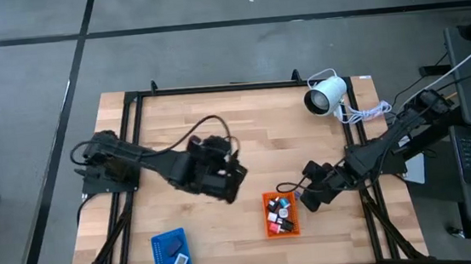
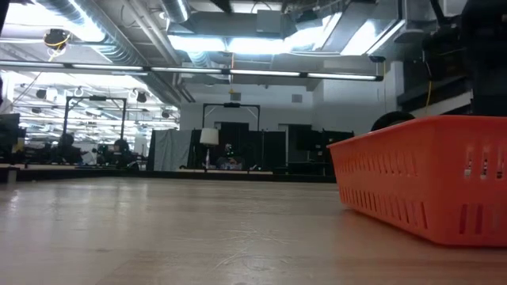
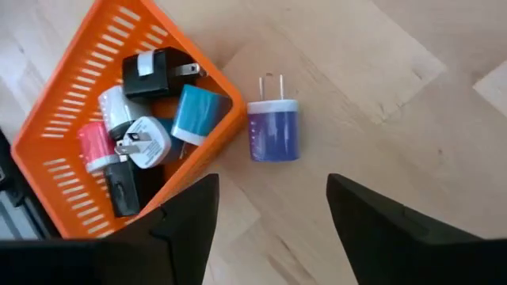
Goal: Pick & Place Office items
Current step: Put the purple charger adapter into the orange bin
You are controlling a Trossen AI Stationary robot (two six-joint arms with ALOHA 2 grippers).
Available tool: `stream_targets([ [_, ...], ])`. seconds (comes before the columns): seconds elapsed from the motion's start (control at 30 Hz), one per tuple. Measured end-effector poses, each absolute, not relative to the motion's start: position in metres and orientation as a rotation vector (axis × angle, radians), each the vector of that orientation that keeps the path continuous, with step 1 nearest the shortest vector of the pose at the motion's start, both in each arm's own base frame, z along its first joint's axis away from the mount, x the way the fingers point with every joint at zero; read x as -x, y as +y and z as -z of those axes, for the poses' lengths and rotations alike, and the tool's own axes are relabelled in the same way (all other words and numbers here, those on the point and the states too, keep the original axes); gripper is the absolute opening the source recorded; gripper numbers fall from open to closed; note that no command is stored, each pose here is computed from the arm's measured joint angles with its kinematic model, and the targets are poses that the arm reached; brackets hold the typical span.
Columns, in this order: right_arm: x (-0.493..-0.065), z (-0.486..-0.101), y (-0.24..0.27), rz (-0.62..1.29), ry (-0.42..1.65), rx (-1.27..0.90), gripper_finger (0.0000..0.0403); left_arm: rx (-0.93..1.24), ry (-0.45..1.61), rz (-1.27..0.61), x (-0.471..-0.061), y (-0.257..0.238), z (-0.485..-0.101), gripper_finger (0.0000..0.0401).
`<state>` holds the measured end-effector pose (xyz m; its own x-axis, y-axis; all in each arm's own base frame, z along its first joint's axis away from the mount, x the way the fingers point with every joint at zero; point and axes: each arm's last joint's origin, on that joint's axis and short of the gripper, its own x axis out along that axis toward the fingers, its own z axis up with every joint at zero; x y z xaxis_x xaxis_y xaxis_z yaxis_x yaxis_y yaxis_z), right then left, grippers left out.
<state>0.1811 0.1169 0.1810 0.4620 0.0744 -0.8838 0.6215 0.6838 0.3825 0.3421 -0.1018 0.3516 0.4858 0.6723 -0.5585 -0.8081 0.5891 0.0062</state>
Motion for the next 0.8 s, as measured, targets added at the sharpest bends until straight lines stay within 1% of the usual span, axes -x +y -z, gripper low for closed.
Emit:
stream_targets([
  [0.13,-0.179,-0.177,0.117,0.394,1.043,-0.763,0.0240,0.282,0.489,-0.886,-0.321,-0.116,-0.368,0.0235],
  [0.27,-0.174,-0.166,0.112,0.462,1.032,-0.780,0.0241,0.299,0.475,-0.832,-0.306,-0.129,-0.378,0.0235],
  [0.4,-0.171,-0.157,0.108,0.505,1.004,-0.805,0.0241,0.316,0.500,-0.797,-0.298,-0.141,-0.377,0.0235],
  [0.6,-0.176,-0.157,0.110,0.462,0.945,-0.838,0.0241,0.342,0.525,-0.782,-0.287,-0.155,-0.373,0.0235],
  [0.8,-0.177,-0.153,0.111,0.456,0.964,-0.812,0.0241,0.387,0.508,-0.796,-0.273,-0.169,-0.370,0.0235],
])
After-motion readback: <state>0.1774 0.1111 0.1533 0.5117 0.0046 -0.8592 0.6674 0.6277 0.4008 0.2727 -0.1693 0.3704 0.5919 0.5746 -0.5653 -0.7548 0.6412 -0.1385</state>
